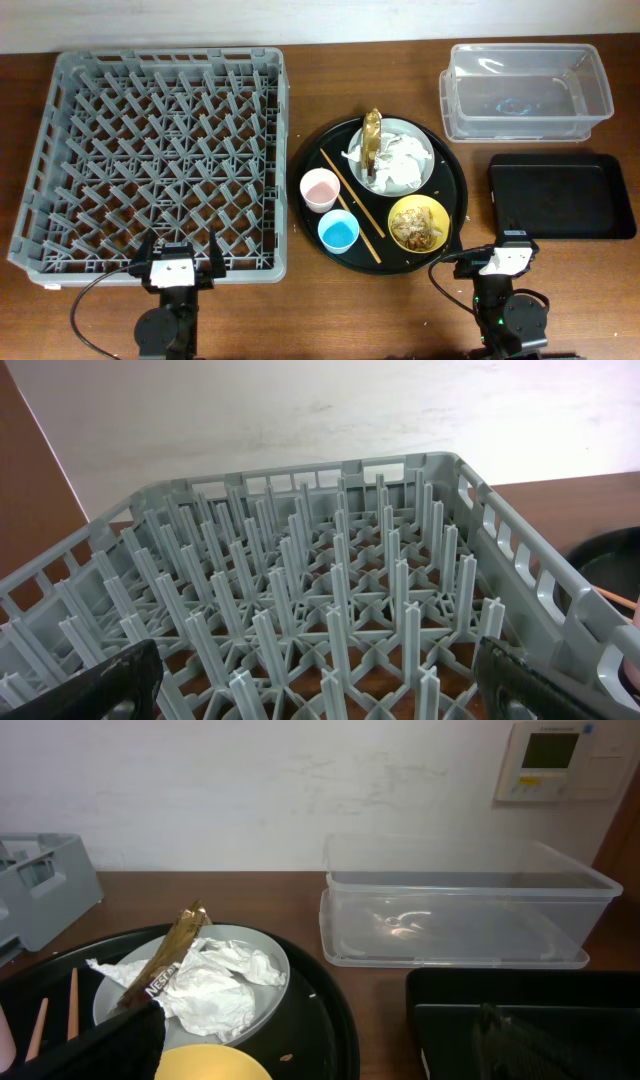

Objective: Sort waste into correct bins and load items into the dishwasher rack

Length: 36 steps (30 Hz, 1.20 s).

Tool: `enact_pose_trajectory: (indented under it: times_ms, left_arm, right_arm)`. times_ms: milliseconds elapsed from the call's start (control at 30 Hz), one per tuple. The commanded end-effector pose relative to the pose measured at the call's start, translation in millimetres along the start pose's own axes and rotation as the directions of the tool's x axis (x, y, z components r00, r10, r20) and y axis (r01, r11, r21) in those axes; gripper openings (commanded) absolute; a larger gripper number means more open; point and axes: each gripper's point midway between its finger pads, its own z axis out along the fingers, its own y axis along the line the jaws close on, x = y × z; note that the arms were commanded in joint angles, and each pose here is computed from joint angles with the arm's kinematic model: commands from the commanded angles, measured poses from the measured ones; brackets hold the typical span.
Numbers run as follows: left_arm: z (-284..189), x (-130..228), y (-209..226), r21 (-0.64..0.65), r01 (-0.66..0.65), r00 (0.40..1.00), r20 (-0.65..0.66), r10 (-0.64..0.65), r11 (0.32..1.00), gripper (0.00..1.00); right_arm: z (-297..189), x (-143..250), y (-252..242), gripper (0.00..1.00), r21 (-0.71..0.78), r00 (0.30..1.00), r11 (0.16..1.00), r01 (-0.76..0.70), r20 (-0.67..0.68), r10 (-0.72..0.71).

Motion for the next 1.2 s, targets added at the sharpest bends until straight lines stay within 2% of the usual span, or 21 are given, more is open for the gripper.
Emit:
enact_pose_trajectory:
  times_ms: [0,1167]
  left_arm:
    - [0.1,2.2,4.8,-0.026,-0.013,1.000,-0.009,0.013,1.000,0.99]
    - [0.1,0.5,4.9,-0.026,-0.012,1.000,-0.002,0.012,1.000,0.99]
  right_arm:
    - [0.3,4.1,-2.5,0.99,0.013,1.000,1.000,-0.010,-0.012,0.011]
    - [0.4,4.0,-2.4,0.98,0.013,1.000,1.000,-0.011,-0.012,0.011]
